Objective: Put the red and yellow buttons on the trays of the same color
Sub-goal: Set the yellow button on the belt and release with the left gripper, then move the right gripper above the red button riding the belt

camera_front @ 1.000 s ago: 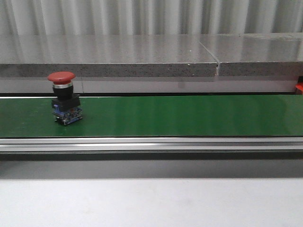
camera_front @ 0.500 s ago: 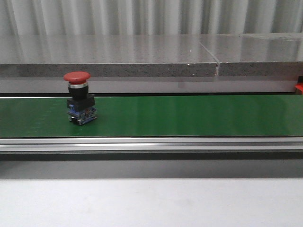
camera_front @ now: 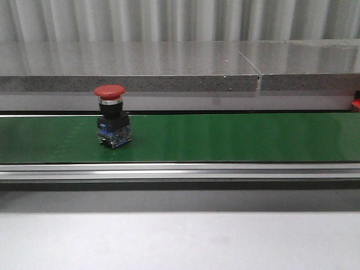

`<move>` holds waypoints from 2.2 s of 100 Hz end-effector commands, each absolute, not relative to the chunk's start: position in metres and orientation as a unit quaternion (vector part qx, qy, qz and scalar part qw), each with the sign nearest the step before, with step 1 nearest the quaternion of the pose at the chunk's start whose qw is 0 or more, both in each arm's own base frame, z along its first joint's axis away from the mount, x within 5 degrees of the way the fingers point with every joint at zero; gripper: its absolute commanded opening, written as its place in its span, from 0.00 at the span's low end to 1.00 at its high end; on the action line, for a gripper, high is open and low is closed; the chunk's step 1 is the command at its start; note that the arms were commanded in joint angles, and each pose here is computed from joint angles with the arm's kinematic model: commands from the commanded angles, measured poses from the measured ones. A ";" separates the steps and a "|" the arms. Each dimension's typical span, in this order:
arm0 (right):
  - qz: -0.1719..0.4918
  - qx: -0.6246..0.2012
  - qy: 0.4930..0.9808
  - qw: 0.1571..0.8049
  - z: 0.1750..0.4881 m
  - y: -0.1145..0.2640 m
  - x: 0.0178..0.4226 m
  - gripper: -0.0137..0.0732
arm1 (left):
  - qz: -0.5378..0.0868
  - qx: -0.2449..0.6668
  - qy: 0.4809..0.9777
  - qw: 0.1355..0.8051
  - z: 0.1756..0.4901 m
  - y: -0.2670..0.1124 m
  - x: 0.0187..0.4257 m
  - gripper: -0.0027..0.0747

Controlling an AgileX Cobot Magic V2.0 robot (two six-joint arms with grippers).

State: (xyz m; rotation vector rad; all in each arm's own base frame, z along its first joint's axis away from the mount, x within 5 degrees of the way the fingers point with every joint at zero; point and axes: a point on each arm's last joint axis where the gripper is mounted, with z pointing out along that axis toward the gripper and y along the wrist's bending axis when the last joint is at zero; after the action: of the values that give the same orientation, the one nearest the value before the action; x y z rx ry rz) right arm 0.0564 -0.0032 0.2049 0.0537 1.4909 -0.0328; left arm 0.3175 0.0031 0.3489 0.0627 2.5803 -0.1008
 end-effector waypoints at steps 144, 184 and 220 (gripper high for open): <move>-0.025 0.021 0.668 0.744 0.257 -0.004 0.051 0.08 | -0.037 0.089 0.822 0.561 0.339 -0.012 0.060 0.01; 0.019 -0.018 0.740 0.672 0.318 0.003 0.074 0.08 | -0.037 0.089 0.822 0.561 0.339 -0.012 0.060 0.01; 0.052 -0.086 0.814 0.573 0.341 0.028 0.128 0.08 | -0.037 0.089 0.822 0.561 0.339 -0.012 0.060 0.01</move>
State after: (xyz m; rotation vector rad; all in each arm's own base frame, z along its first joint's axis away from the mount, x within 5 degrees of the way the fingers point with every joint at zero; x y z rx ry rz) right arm 0.1123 0.0195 0.3230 -0.1622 1.9326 0.0997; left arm 0.0580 -0.0112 0.3255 0.2133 2.0193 -0.0771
